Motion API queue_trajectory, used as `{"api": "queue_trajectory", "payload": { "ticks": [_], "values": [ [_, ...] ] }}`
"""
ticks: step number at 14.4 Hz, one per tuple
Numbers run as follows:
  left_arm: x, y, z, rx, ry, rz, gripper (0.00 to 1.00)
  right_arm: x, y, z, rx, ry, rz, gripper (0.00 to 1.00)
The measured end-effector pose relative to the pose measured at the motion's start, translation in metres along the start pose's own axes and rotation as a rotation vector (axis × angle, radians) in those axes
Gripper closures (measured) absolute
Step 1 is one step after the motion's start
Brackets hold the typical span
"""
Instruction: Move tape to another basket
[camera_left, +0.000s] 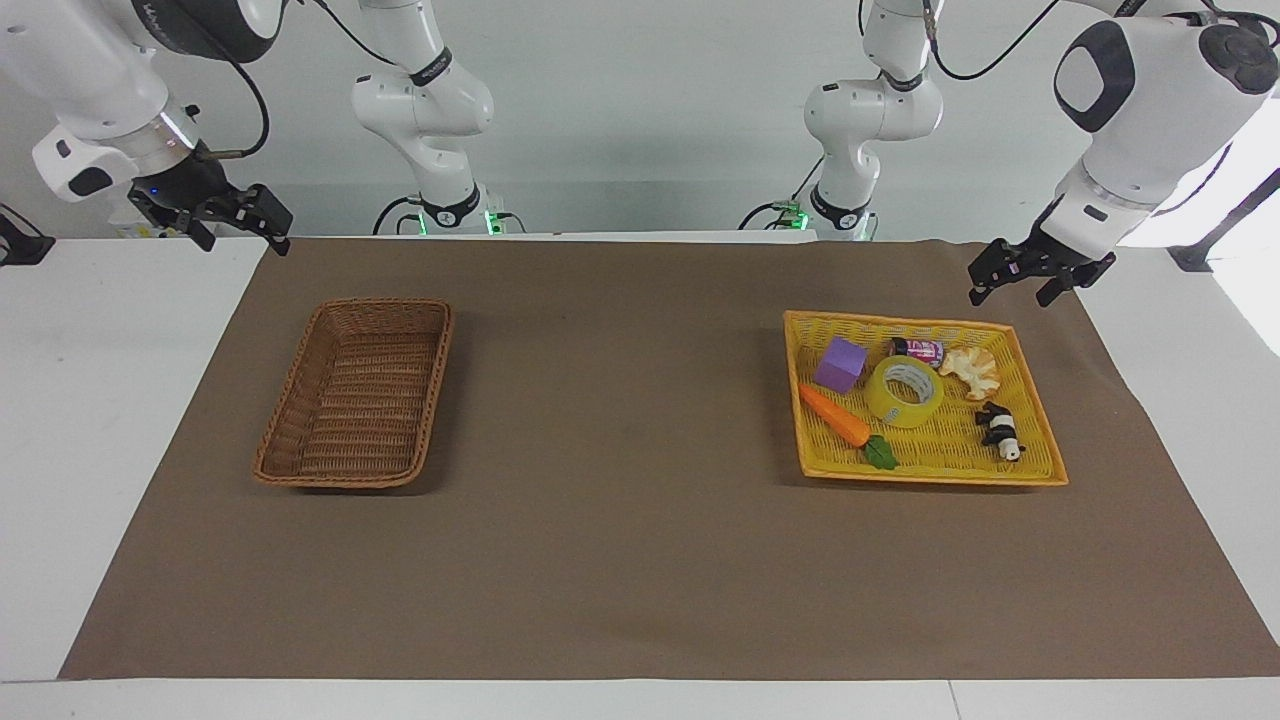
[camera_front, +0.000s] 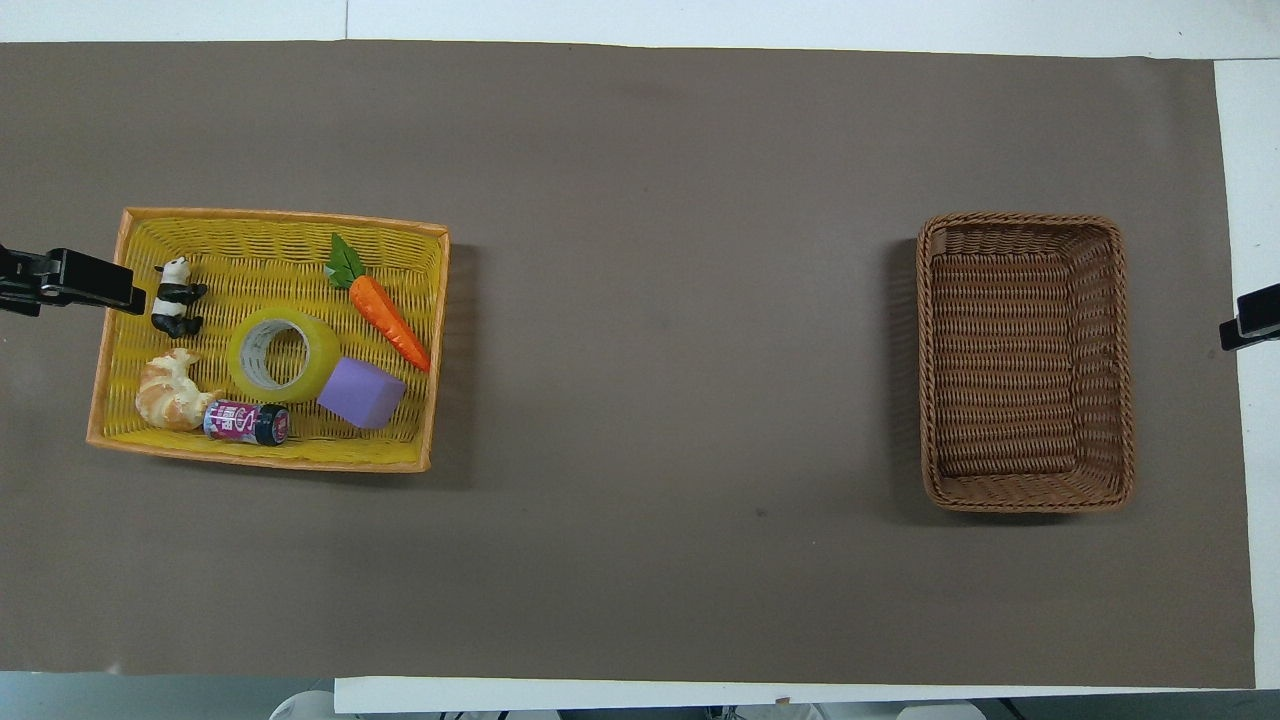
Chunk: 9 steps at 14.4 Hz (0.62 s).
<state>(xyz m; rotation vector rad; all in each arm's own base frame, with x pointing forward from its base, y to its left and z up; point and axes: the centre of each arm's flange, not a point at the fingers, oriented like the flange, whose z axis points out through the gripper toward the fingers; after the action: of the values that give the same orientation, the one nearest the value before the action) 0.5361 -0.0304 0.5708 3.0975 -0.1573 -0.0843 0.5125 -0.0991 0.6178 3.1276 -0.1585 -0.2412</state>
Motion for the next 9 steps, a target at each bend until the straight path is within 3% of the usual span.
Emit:
{"api": "queue_trajectory", "payload": {
  "ticks": [9],
  "values": [
    [-0.004,-0.016,0.017,0.001,-0.002,-0.035,0.00,0.000,0.000,0.000,0.000,0.000,0.000,0.00]
  ]
}}
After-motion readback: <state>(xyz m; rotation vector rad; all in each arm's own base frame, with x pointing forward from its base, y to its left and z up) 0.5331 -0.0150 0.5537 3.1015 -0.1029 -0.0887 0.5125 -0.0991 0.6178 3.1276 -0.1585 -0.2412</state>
